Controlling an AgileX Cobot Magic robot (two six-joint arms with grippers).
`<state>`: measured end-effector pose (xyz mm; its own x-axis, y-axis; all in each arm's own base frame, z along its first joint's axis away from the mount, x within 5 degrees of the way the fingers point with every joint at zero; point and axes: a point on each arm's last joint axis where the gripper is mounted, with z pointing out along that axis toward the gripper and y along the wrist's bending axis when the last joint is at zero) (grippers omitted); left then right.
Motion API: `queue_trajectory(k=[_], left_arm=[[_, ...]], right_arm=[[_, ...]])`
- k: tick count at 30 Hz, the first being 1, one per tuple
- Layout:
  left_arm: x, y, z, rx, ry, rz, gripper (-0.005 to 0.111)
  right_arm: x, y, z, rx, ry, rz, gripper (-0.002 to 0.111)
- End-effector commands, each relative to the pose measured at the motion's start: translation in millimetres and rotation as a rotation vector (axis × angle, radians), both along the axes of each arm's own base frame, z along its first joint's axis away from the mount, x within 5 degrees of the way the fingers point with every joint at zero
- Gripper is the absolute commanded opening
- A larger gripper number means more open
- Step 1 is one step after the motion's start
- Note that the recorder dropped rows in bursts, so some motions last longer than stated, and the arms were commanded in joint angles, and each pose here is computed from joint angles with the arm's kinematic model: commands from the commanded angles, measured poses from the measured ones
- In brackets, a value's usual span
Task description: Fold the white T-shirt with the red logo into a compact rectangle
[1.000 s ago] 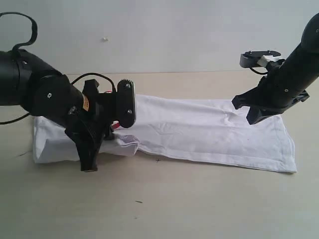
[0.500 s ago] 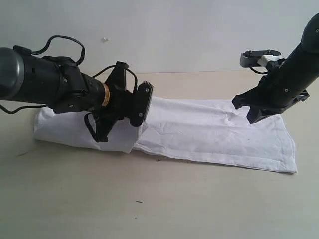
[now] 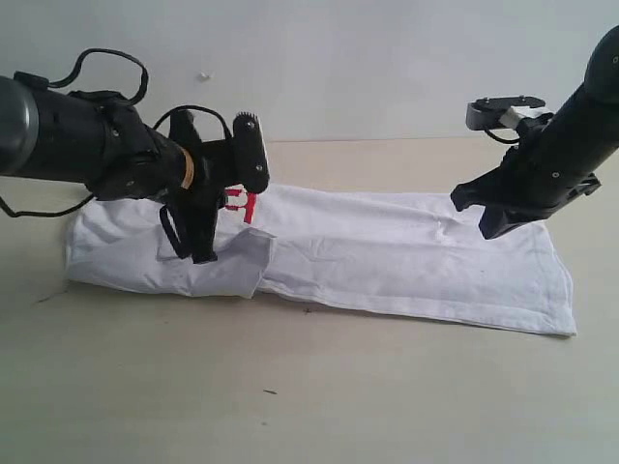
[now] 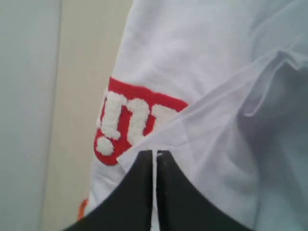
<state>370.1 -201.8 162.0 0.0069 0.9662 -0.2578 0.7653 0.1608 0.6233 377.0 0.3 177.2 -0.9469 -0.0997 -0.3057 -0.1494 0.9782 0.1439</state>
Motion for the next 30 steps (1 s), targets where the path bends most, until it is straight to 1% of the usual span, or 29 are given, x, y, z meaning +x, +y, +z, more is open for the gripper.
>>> queue_trajectory(k=[1, 3, 5, 6, 7, 8, 9, 10, 12, 13, 15, 17, 19, 21, 23, 25, 28, 30], left_arm=[[-3, 0, 11, -0.186, 0.079, 0.170, 0.000], [-3, 1, 18, -0.233, 0.114, 0.203, 0.000], [-3, 3, 21, -0.270, 0.201, 0.242, 0.000], [-4, 5, 24, -0.292, 0.344, 0.210, 0.000], [-4, 6, 27, -0.325, 0.422, 0.183, 0.000], [-4, 11, 31, -0.435, 0.604, 0.124, 0.000], [3, 21, 33, -0.506, 0.651, 0.170, 0.000], [3, 25, 30, -0.499, 0.663, 0.183, 0.000], [-3, 32, 15, -0.418, 0.720, 0.175, 0.000], [-7, 30, 3, -0.382, 0.746, 0.170, 0.000], [-6, 26, -9, -0.370, 0.762, 0.174, 0.000], [-1, 25, -20, -0.371, 0.735, 0.199, 0.000], [3, 25, -25, -0.370, 0.709, 0.210, 0.000], [9, 27, -28, -0.370, 0.647, 0.243, 0.000], [19, 29, -27, -0.399, 0.554, 0.308, 0.000], [25, 31, -26, -0.415, 0.492, 0.335, 0.000], [30, 31, -28, -0.427, 0.440, 0.347, 0.000], [33, 32, -36, -0.412, 0.420, 0.351, 0.000]], right_arm=[[-2, 0, 3, -0.005, -0.001, 0.005, 0.000], [-2, 0, 3, -0.004, 0.005, 0.007, 0.000], [-2, 0, 3, -0.004, 0.005, 0.007, 0.000], [-2, 0, 3, -0.004, 0.005, 0.007, 0.000], [-2, 0, 3, -0.004, 0.005, 0.007, 0.000], [-3, 0, 3, -0.004, 0.006, 0.007, 0.000], [-3, 0, 2, -0.003, 0.015, 0.011, 0.000], [-4, 1, 2, -0.002, 0.019, 0.012, 0.000], [-4, 1, 2, -0.001, 0.022, 0.013, 0.000], [-4, 1, 2, -0.001, 0.021, 0.013, 0.000], [-4, 1, 2, -0.001, 0.021, 0.013, 0.000], [-4, 1, 2, -0.001, 0.022, 0.013, 0.000], [-4, 1, 2, -0.001, 0.020, 0.013, 0.000], [-3, 0, 2, -0.002, 0.015, 0.011, 0.000], [-3, 0, 2, -0.003, 0.011, 0.010, 0.000], [-3, 0, 3, -0.004, 0.007, 0.009, 0.000], [-2, 0, 3, -0.006, -0.002, 0.007, 0.000], [-1, 0, 3, -0.008, -0.011, 0.005, 0.000]])
